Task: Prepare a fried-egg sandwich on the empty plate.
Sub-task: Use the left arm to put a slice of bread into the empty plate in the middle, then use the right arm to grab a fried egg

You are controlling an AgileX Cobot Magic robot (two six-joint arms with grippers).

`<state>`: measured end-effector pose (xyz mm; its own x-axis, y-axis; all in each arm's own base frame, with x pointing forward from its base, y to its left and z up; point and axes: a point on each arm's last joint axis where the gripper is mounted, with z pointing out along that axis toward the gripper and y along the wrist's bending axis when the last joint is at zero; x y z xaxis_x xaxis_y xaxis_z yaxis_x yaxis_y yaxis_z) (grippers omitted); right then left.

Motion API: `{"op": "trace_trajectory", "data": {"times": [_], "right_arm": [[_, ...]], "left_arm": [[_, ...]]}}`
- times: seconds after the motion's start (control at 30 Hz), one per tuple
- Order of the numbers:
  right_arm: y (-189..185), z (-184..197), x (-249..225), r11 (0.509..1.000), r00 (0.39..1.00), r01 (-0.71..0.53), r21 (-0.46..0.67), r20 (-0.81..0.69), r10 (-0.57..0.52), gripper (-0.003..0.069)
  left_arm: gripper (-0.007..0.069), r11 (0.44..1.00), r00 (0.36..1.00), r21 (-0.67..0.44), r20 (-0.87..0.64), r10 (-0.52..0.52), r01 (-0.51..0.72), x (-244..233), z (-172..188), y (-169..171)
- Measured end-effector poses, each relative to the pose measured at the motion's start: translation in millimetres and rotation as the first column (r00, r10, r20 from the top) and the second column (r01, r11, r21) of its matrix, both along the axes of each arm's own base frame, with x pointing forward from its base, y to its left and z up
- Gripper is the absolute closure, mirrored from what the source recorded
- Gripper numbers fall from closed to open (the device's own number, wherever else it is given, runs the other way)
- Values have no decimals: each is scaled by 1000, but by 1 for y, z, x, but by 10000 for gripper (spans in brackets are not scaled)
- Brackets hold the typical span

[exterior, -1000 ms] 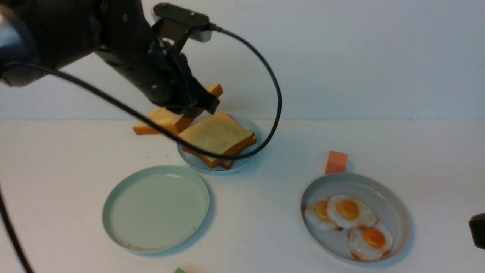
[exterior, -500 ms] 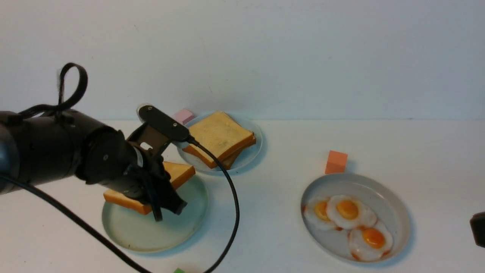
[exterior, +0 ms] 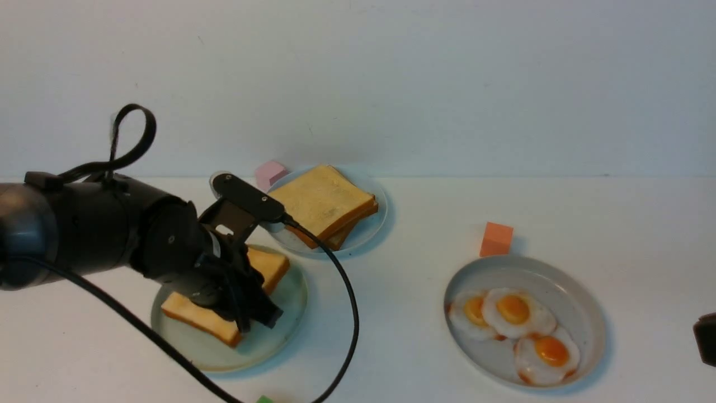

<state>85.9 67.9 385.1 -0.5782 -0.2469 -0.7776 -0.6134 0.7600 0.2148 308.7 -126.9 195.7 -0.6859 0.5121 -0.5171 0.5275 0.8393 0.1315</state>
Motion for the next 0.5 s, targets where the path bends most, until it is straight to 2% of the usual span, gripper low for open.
{"op": "trace_trajectory", "data": {"times": [0.03,0.13,0.23,0.27,0.4,0.5], "right_arm": [[0,0,0,1000,1000,0,0,0,0,604],[0,0,0,1000,1000,0,0,0,0,602],[0,0,0,1000,1000,0,0,-1,0,600],[1,-1,2,1000,1000,0,-2,-6,0,599],[4,-6,15,1000,999,4,-25,-46,-6,596],[10,-17,40,998,996,25,-65,-89,-31,593]], "left_arm": [[358,1000,1000,-8,-3,6,-6,0,0,0],[289,1000,1000,-13,-14,13,-13,-1,0,0],[265,999,999,-28,-30,28,-28,-4,3,0],[271,996,998,-72,-24,51,-53,-10,15,1],[386,970,993,-228,62,105,-88,-30,67,4],[568,931,980,-358,147,131,-71,-67,122,15]]}}
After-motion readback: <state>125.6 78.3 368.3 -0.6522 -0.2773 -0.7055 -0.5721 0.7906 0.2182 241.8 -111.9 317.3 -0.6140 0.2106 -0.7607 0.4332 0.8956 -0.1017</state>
